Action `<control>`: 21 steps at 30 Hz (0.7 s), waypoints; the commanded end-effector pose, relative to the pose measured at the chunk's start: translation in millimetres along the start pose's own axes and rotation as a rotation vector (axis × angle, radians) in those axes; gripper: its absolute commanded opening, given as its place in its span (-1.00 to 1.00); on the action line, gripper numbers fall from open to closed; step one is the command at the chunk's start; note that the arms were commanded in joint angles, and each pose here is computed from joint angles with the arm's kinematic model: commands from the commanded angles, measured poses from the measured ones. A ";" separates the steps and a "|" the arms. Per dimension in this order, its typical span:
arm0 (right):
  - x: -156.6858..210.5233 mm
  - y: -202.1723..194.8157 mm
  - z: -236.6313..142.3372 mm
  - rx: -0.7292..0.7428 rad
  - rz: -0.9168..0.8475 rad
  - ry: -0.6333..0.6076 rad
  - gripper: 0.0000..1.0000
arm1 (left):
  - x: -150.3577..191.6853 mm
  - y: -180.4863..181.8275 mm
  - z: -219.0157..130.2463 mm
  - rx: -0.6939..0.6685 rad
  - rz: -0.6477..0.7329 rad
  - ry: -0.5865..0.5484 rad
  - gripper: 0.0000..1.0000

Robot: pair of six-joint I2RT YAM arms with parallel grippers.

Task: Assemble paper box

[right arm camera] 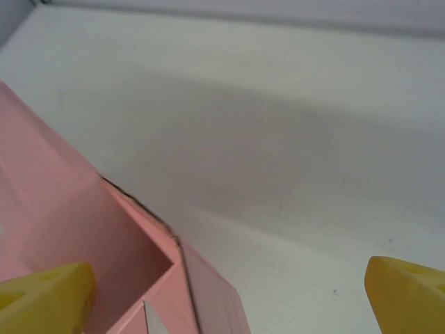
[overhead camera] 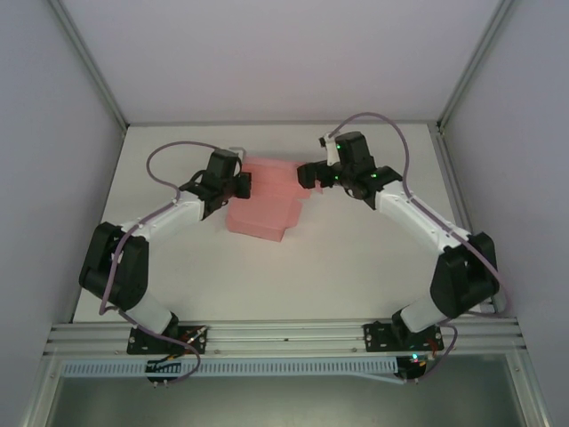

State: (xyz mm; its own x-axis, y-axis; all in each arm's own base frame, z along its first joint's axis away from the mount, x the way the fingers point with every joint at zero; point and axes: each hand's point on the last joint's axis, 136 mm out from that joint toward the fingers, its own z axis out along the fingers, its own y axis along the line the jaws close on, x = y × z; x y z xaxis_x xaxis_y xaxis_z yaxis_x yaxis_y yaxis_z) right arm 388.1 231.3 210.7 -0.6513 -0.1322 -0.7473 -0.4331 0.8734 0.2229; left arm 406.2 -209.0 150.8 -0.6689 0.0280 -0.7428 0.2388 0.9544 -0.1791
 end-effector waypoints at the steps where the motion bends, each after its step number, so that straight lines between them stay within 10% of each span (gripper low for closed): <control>1: -3.4 17.7 8.1 -0.077 -0.019 -0.013 1.00 | -13.4 -16.8 -2.0 0.072 -0.025 -0.022 -1.00; 12: -66.0 23.0 5.0 -0.172 0.191 -0.475 0.99 | -12.7 -34.0 -2.5 0.170 -0.059 -0.020 -1.00; 21: 8.5 -13.8 -32.4 0.084 0.186 -0.230 1.00 | -23.3 -19.2 -10.4 0.094 -0.075 -0.067 -1.00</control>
State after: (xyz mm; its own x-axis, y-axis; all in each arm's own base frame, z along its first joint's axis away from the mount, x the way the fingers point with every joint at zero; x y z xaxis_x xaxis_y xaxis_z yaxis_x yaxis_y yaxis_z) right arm 389.9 232.1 227.6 -0.5163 0.1525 -0.8427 -0.3608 0.8537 0.3755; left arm 406.4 -225.7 156.5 -0.6810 -0.0418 -0.7311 0.2573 0.9211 -0.2923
